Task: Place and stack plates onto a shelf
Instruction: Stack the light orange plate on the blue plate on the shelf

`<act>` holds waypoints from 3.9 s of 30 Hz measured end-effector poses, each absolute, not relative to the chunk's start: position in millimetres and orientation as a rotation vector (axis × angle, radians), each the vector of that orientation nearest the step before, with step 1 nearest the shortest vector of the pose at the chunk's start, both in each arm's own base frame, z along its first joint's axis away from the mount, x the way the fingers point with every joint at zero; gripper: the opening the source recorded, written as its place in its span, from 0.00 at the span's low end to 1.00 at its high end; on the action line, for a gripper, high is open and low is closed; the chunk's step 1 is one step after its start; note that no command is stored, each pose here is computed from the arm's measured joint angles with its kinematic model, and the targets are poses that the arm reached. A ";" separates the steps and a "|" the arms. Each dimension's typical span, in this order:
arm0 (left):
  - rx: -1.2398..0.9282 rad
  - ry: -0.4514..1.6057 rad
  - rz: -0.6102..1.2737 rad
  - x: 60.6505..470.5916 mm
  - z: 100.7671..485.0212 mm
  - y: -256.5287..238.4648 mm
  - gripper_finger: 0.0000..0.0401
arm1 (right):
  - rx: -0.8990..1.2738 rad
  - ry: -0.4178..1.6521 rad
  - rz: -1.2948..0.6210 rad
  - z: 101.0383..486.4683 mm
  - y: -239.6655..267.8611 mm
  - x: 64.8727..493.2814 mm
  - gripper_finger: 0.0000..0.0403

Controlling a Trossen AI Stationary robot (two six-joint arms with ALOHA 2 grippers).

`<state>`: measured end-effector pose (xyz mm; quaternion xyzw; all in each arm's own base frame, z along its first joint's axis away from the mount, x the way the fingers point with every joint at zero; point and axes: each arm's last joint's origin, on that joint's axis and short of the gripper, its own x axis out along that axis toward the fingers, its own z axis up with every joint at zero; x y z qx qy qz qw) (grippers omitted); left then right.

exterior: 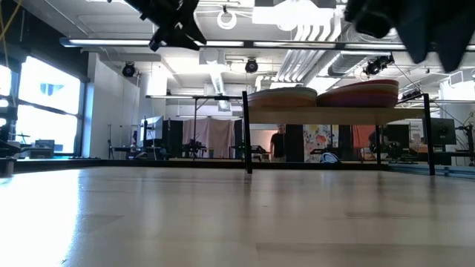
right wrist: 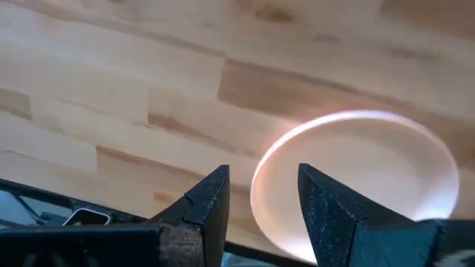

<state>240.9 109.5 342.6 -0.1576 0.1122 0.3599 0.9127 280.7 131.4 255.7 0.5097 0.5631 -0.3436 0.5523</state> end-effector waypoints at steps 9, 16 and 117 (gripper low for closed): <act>-0.364 0.247 0.667 243.8 341.2 102.4 0.29 | 1.362 1.276 -0.860 240.5 169.2 266.2 0.34; -0.364 0.247 0.667 243.9 341.1 102.4 0.29 | 1.425 1.194 -0.867 230.7 189.6 255.9 0.34; -0.263 0.344 0.658 242.0 335.6 101.9 0.29 | 0.216 0.998 -0.724 382.2 72.9 344.1 0.00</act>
